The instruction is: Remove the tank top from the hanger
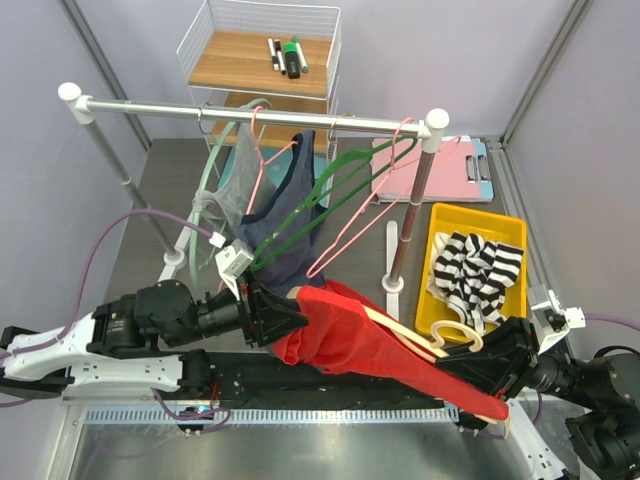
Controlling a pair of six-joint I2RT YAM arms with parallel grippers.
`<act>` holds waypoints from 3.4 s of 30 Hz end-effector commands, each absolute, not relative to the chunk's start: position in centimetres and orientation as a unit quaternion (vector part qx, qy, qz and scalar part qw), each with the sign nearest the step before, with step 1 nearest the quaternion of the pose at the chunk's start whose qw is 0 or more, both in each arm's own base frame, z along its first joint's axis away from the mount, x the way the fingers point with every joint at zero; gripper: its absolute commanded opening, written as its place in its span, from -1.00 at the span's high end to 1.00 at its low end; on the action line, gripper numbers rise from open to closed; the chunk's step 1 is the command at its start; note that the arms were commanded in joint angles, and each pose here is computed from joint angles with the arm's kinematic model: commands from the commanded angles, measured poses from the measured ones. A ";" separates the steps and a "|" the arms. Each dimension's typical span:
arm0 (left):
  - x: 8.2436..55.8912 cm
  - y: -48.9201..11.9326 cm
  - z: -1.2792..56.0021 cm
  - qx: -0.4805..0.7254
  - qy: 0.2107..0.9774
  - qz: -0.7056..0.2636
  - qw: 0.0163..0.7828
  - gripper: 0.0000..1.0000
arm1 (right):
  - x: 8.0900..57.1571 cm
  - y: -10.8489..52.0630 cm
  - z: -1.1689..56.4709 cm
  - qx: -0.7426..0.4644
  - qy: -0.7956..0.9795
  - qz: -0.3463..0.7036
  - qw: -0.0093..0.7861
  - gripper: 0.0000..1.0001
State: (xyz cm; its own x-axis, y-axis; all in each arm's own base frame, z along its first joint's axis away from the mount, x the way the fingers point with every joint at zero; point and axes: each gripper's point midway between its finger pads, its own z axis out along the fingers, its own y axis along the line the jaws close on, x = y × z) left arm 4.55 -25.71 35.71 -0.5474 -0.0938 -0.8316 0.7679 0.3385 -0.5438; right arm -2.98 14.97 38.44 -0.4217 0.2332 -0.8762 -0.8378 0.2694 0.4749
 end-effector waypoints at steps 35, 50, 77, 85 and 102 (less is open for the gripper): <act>10.8 -14.2 38.6 0.008 0.697 -0.488 0.525 1.00 | -5.3 14.2 39.3 -0.266 0.609 0.543 0.513 0.98; 6.2 -23.7 35.2 0.202 0.740 -0.481 0.426 1.00 | -6.4 12.9 44.6 -0.242 0.550 0.538 0.592 0.98; -0.3 -18.7 47.2 0.359 0.536 -0.610 0.459 -0.50 | -2.7 16.0 38.8 -0.312 0.613 0.558 0.464 0.98; 0.9 -28.0 46.4 0.448 0.564 -0.529 0.450 -0.66 | -5.2 15.7 38.0 -0.323 0.606 0.580 0.438 0.98; -3.4 -34.7 39.2 0.576 0.566 -0.510 0.296 -0.50 | -6.6 15.4 37.3 -0.331 0.603 0.585 0.430 0.98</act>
